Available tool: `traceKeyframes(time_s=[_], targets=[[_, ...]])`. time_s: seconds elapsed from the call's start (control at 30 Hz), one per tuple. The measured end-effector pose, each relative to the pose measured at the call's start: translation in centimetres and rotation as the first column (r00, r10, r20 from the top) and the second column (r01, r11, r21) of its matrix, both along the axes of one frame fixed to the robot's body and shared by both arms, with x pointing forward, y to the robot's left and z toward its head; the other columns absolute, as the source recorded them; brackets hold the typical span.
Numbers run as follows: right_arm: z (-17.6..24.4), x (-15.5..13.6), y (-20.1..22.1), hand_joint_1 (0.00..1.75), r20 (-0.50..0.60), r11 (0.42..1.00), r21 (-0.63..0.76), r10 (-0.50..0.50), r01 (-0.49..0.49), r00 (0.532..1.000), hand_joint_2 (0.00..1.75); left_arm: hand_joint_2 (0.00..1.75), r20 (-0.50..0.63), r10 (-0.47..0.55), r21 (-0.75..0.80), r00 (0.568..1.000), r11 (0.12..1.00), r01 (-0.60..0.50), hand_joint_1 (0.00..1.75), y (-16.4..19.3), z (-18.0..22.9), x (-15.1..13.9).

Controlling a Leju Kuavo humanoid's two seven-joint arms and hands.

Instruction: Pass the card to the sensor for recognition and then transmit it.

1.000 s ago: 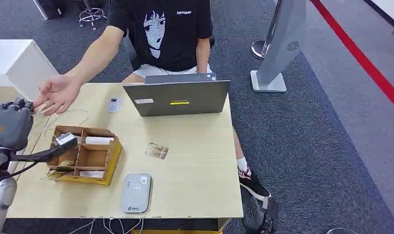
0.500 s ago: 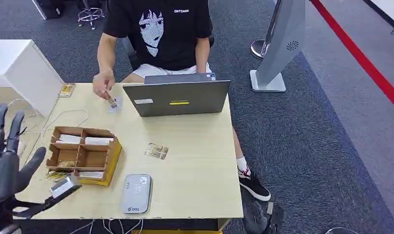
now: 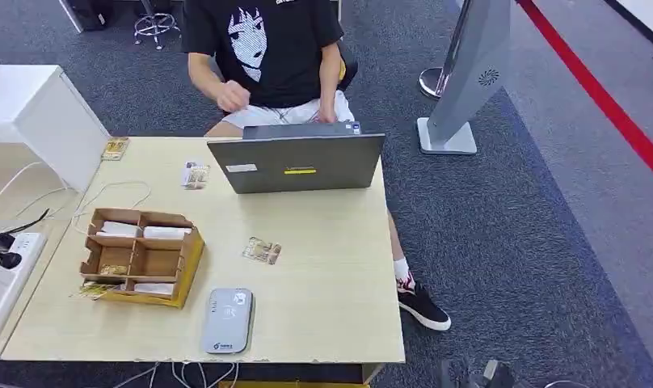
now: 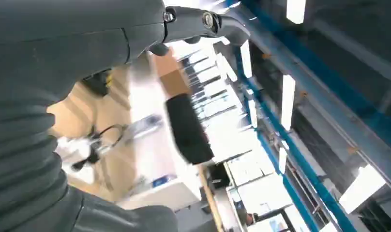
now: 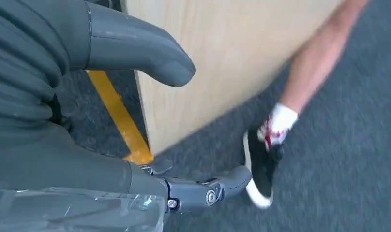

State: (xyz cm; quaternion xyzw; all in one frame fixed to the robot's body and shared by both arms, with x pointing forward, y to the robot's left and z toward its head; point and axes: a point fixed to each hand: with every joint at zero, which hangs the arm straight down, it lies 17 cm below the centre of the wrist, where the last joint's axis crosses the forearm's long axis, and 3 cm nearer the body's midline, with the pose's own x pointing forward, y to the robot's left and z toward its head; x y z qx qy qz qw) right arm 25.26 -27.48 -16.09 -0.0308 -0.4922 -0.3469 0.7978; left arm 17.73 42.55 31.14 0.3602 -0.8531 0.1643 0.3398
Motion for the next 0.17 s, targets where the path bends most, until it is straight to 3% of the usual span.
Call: traceKeyframes(time_s=[0.17], targets=[[0.0, -0.5, -0.9, 0.00, 0.001, 1.000, 0.012, -0.019, 0.019, 1.000, 1.75, 1.75, -0.165, -0.070, -0.286, 0.984, 0.958, 0.020, 0.00, 3.6, -9.3, 0.7]])
